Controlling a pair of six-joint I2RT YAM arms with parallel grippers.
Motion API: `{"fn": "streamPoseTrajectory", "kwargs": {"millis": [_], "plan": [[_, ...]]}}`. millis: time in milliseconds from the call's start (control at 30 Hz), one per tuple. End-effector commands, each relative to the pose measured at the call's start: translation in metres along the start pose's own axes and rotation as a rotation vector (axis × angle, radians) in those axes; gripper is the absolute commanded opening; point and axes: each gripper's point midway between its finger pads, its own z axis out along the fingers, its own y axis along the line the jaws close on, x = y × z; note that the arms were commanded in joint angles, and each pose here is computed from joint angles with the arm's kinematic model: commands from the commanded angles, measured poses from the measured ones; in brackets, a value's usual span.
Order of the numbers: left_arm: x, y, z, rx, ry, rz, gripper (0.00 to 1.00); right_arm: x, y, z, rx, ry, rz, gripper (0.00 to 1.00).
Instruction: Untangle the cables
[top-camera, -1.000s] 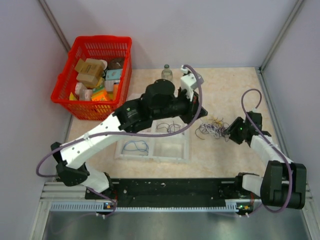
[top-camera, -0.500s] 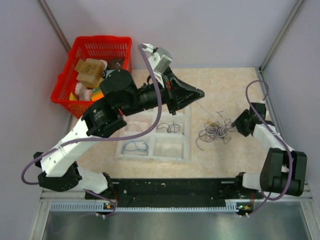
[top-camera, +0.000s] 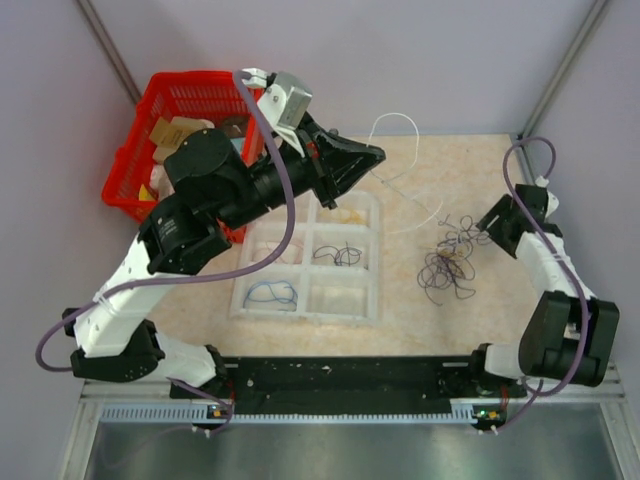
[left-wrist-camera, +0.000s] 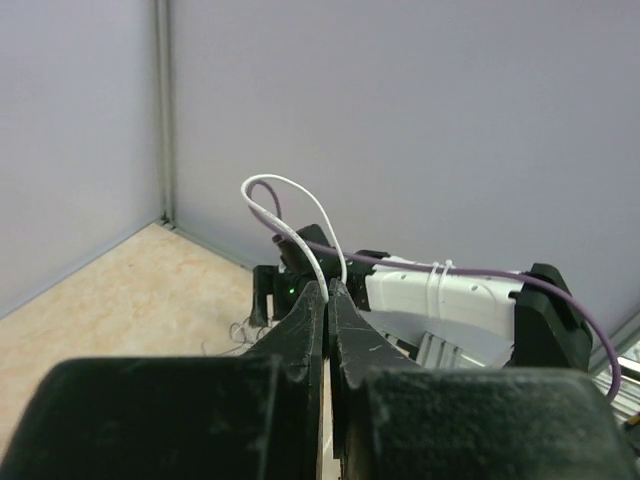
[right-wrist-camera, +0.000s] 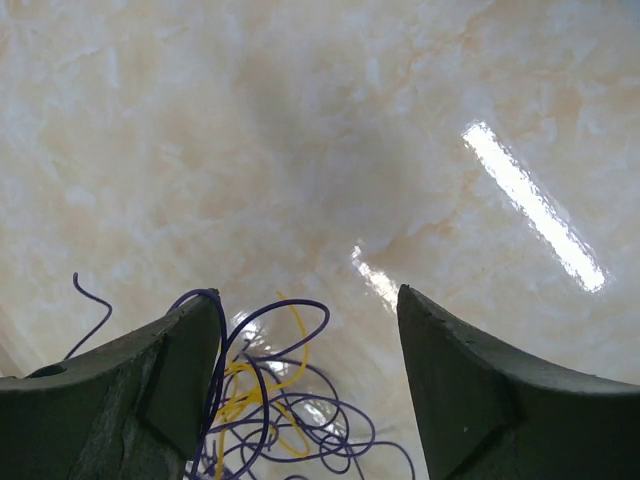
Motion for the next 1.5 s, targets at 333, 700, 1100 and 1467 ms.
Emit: {"fn": "streamPoseTrajectory", "kwargs": {"millis": [333, 700, 1100, 1467], "plan": [[0.008, 0.006, 0.018, -0.007, -0.046, -0.023, 0.00, 0.002, 0.071, -0.063, -0.379, 0.150, -0.085, 0.86], [0.044, 0.022, 0.049, -0.043, 0.017, -0.020, 0.00, 0.053, 0.110, -0.140, -0.624, 0.348, 0.126, 0.81], [0.025, 0.014, 0.013, -0.033, -0.033, -0.055, 0.00, 0.115, 0.150, -0.164, -0.605, 0.563, 0.675, 0.81], [0.011, 0.006, 0.003, -0.006, -0.059, -0.059, 0.00, 0.117, 0.195, -0.171, -0.597, 0.649, 0.775, 0.74]]}}
